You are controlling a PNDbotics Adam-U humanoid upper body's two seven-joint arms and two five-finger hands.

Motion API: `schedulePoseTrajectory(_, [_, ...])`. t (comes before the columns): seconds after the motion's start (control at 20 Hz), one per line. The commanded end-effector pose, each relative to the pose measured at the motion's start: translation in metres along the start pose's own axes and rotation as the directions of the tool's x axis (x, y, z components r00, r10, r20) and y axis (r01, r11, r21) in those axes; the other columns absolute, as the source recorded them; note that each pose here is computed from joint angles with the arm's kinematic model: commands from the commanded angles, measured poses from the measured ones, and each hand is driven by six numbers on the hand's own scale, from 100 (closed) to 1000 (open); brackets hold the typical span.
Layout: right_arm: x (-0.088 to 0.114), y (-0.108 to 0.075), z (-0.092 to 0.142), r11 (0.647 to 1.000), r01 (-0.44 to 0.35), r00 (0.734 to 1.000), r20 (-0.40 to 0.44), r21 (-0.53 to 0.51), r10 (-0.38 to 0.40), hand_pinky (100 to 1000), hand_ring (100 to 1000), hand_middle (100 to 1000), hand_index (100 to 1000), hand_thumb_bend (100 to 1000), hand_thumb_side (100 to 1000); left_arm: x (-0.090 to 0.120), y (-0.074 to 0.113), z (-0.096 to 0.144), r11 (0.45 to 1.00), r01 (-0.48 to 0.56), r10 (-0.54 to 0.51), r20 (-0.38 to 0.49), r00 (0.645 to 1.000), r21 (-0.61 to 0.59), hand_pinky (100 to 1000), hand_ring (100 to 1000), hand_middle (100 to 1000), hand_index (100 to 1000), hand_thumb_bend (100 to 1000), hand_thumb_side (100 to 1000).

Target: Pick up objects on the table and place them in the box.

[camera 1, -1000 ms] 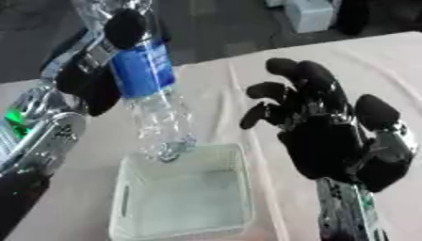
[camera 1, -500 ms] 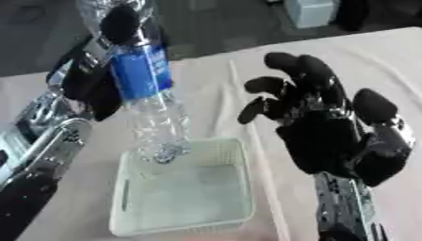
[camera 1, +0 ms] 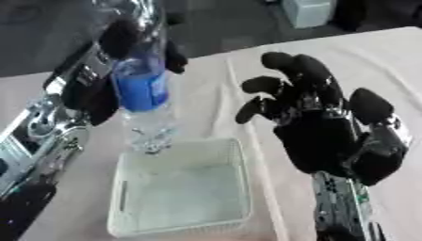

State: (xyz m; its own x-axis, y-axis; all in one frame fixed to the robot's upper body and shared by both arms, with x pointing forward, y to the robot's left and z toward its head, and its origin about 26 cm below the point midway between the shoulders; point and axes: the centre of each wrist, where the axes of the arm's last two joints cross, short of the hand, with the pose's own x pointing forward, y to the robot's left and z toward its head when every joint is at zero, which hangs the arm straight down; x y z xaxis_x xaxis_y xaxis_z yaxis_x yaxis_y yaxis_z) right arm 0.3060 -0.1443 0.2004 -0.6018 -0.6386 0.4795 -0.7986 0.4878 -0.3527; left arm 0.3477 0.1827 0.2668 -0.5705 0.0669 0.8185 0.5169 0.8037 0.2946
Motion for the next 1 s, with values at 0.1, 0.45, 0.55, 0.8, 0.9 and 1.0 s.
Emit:
schedulePoseTrajectory(0.1, [0.003,0.001,-0.009,1.000,-0.008,1.000,0.026,0.015,0.007,689,843,899,923,100,1000,0.006,0.004,0.000,1.000,0.017,-0.017,0.023,1.000,0.017,690,693,895,745,726,735])
schedulePoseTrajectory(0.45, [0.002,0.001,-0.009,1.000,-0.007,1.000,0.022,0.017,0.006,689,843,899,923,100,1000,0.020,0.014,-0.002,0.993,0.076,-0.084,0.095,0.992,0.087,820,851,1000,887,685,830])
schedulePoseTrajectory(0.55, [0.002,0.001,-0.008,1.000,-0.007,1.000,0.020,0.018,0.007,689,843,900,924,100,1000,0.030,0.020,-0.002,0.983,0.129,-0.148,0.153,0.977,0.132,889,897,1000,922,601,879])
schedulePoseTrajectory(0.8, [0.001,0.000,-0.008,1.000,-0.010,1.000,0.019,0.019,0.009,689,843,900,923,100,1000,0.060,0.033,0.007,0.860,0.469,-0.509,0.290,0.810,0.200,982,977,1000,1000,542,942])
schedulePoseTrajectory(0.9, [0.000,-0.001,-0.008,1.000,-0.011,1.000,0.020,0.018,0.011,689,843,900,924,100,1000,0.070,0.038,0.013,0.748,0.612,-0.664,0.306,0.682,0.258,975,984,1000,1000,522,975])
schedulePoseTrajectory(1.0, [-0.001,-0.001,-0.008,1.000,-0.011,1.000,0.022,0.018,0.010,690,844,901,925,100,1000,0.074,0.038,0.019,0.642,0.698,-0.766,0.291,0.573,0.316,973,991,1000,1000,492,1000])
